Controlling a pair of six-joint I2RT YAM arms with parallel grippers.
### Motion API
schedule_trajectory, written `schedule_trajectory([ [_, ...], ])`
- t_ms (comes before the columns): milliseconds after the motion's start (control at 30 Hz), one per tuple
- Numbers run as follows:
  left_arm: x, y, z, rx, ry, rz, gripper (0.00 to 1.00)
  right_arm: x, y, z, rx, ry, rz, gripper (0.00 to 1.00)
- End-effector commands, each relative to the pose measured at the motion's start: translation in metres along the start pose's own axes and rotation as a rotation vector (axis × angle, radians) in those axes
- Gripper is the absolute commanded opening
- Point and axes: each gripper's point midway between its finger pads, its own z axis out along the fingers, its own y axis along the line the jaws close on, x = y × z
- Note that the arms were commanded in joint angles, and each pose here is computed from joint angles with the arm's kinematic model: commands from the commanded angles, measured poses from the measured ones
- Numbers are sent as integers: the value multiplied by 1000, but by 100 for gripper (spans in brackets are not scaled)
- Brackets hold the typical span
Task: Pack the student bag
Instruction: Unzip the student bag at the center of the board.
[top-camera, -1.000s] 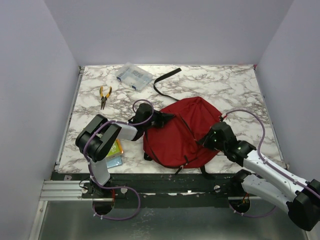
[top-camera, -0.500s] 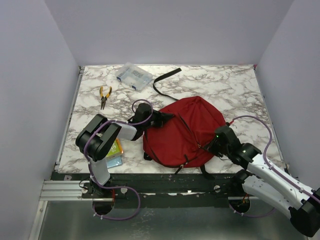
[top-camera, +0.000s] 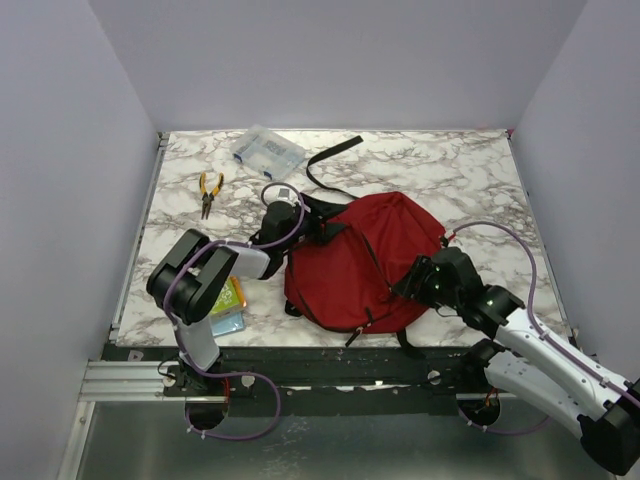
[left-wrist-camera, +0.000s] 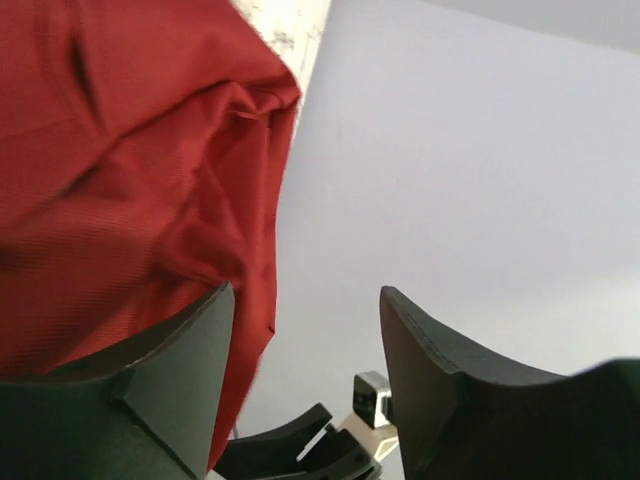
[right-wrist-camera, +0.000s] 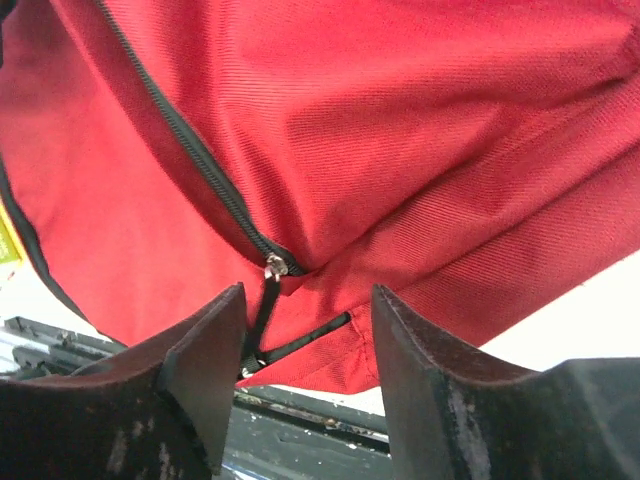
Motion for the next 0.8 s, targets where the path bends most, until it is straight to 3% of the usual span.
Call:
schedule_trajectory([
  [0,19,-51,-24,178,72,177,66,-9,30,-6,-127,1,-88,59],
  [200,40,-59,-61,225,135,306,80,-11,34,-13,-112,25,-114,65],
  [567,79,-44,-130,219,277,598,77,20,59,-12,-75,92,-272,66],
  [767,92,-24,-165,155,340,759,76,83,64,-4,-103,262,-286,67],
])
